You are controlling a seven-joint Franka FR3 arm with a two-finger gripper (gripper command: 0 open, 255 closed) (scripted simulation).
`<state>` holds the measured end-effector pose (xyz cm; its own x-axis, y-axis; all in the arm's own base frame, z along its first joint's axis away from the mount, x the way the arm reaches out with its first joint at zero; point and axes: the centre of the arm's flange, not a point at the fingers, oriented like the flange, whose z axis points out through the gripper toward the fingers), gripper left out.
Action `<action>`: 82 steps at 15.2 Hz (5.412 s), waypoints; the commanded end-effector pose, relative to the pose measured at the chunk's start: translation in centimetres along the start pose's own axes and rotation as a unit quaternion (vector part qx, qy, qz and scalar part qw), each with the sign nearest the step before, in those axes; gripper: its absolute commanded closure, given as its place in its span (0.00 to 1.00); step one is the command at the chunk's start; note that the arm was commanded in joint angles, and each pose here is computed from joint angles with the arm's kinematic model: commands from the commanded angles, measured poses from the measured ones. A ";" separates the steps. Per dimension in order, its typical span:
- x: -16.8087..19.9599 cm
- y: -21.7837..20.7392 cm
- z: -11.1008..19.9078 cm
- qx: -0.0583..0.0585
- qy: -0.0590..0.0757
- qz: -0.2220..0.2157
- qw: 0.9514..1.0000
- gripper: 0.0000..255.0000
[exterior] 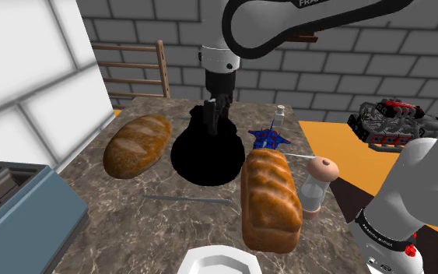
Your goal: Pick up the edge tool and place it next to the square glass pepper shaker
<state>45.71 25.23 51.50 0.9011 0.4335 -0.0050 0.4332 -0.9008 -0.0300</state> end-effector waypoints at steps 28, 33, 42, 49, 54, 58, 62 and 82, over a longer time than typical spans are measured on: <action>9.1 -15.2 17.5 -0.008 -0.097 -0.152 0.984 0.00; 9.4 -14.7 17.5 -0.008 -0.097 -0.152 0.984 1.00; 9.1 -15.2 17.0 -0.008 -0.097 -0.152 0.984 1.00; 9.1 -15.3 13.3 -0.008 -0.097 -0.152 0.984 1.00; 9.1 -15.4 10.7 -0.008 -0.097 -0.152 0.984 1.00; 9.1 -15.4 8.6 -0.008 -0.097 -0.152 0.984 1.00; 9.1 -15.5 6.4 -0.008 -0.097 -0.152 0.984 1.00; 5.7 -7.1 -0.2 -0.008 -0.097 -0.152 0.984 1.00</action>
<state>47.53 35.24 51.81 0.7113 0.6771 -0.1885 0.6827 -0.7294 -0.0441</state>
